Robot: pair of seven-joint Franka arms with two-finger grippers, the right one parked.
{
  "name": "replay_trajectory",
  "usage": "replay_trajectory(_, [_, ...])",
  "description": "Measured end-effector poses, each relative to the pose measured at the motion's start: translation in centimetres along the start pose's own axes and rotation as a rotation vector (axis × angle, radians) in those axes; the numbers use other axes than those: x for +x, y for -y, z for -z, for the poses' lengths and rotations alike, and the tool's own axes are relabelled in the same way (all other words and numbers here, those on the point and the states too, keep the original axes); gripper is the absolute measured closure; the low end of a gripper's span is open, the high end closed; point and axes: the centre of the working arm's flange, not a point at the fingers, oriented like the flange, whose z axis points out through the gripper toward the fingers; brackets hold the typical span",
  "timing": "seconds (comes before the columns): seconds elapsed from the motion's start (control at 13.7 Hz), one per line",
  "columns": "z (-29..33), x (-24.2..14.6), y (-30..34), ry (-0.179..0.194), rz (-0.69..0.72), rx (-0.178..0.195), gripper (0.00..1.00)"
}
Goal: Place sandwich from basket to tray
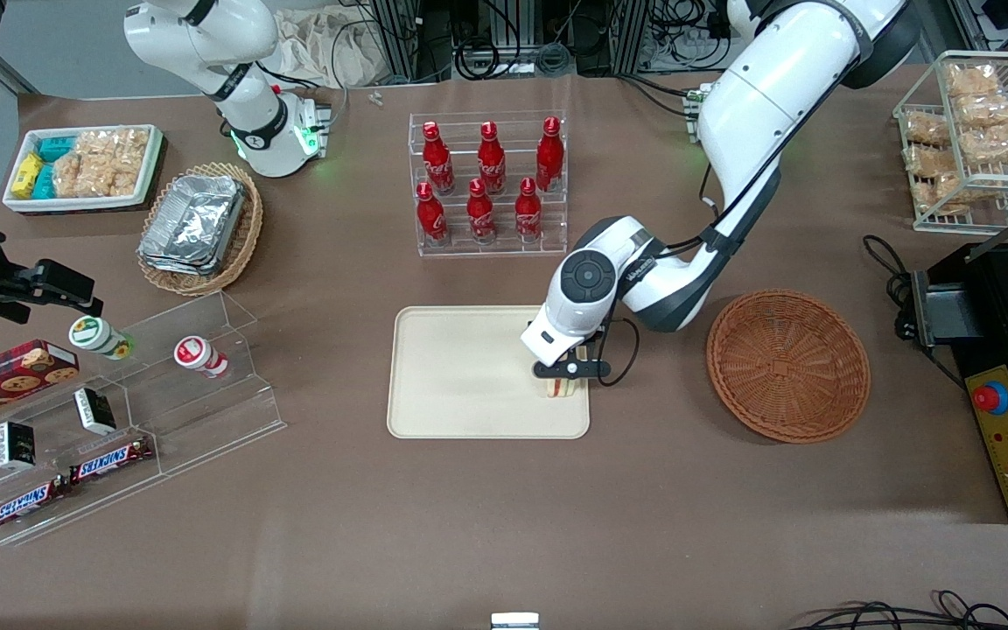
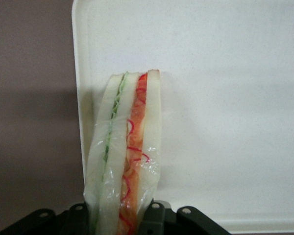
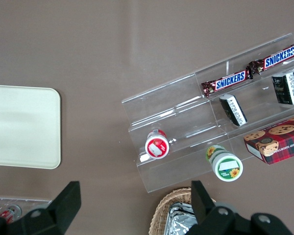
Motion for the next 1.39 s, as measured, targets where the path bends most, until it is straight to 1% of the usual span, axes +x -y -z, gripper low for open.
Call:
replay_trajectory(0.07, [0.5,0.3,-0.2,-0.013,0.014,-0.004,0.44])
replay_trajectory(0.15, [1.3,0.8,-0.4,-0.030,0.022,-0.012,0.36])
replay_trajectory(0.22, [2.2,1.4,-0.6,-0.050,0.030,-0.022,0.24])
replay_trajectory(0.29, [3.4,2.1,-0.8,-0.071,0.046,-0.034,0.16])
replay_trajectory(0.36, [4.9,3.0,-0.7,-0.090,0.068,-0.043,0.04])
replay_trajectory(0.44, [6.8,4.0,-0.4,-0.099,0.090,-0.036,0.00])
replay_trajectory(0.66, [13.8,7.0,2.7,-0.090,0.166,0.035,0.00])
replay_trajectory(0.73, [16.0,7.7,4.0,-0.094,0.189,0.048,0.00])
replay_trajectory(0.88, [19.8,8.3,6.2,-0.102,0.231,0.052,0.00])
replay_trajectory(0.95, [21.3,7.9,6.9,-0.091,0.235,0.060,0.00])
replay_trajectory(1.02, [22.6,7.2,7.4,-0.068,0.218,0.079,0.00])
replay_trajectory(1.09, [24.0,6.4,8.1,-0.035,0.189,0.092,0.00])
replay_trajectory(1.24, [27.1,5.8,11.3,0.035,0.124,0.084,0.00])
replay_trajectory(1.39, [30.1,5.8,16.6,0.092,0.065,0.092,0.00])
